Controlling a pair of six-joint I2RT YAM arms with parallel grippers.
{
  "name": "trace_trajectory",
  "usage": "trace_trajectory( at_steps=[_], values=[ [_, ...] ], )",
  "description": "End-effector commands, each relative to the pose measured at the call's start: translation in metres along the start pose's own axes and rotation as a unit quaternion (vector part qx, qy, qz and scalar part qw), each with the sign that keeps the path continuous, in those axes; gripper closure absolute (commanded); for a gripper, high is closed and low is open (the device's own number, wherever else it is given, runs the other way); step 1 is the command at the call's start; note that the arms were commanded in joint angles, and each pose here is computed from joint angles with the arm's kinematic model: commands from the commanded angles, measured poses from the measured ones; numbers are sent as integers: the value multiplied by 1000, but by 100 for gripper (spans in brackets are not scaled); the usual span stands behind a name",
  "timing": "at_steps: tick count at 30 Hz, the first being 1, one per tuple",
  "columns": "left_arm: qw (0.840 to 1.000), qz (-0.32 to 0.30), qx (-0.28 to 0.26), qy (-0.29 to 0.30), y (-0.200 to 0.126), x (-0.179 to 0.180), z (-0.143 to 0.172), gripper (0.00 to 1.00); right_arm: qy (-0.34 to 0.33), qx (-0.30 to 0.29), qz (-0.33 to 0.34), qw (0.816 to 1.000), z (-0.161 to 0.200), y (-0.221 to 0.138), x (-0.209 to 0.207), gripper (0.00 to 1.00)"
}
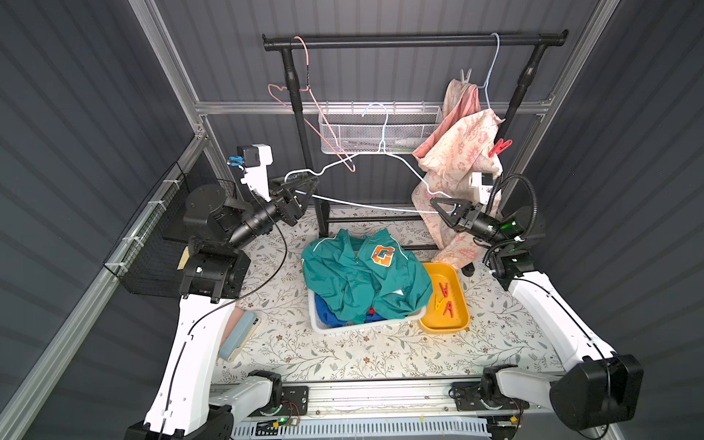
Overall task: Remove the clothespins securing jackets to the hanger
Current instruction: Place the hanger at the clothesline.
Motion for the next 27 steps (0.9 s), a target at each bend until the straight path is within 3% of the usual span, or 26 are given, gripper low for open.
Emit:
trace_trajectory(
  at_steps=[1,8,14,20,27],
  values=[
    [1000,-21,8,15,0,8,6,26,-41,-23,-14,999,-25,-12,44,100],
    [999,-27,11,37,-6,4,6,1,-91,-9,39,995,-37,-45,99,100],
    [998,-28,17,61,-13,1,9,1,-140,-3,128,982,-36,-69,120,100],
    [997,-30,16,67,-17,-1,11,1,-240,-32,255,936,-57,-97,149,100],
    [998,-18,26,55,-12,4,22,1,-321,-69,262,907,-104,-88,173,100]
  ],
)
Point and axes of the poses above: each gripper's point midway between its finger pads, its own y axis out along the fingers, its own x axis along the line the jaws close on, z = x × y, the point moved 2 cm from there along -y, back along the fingers, and after that the axes turned 10 degrees about -y, right-handed, at the moved point
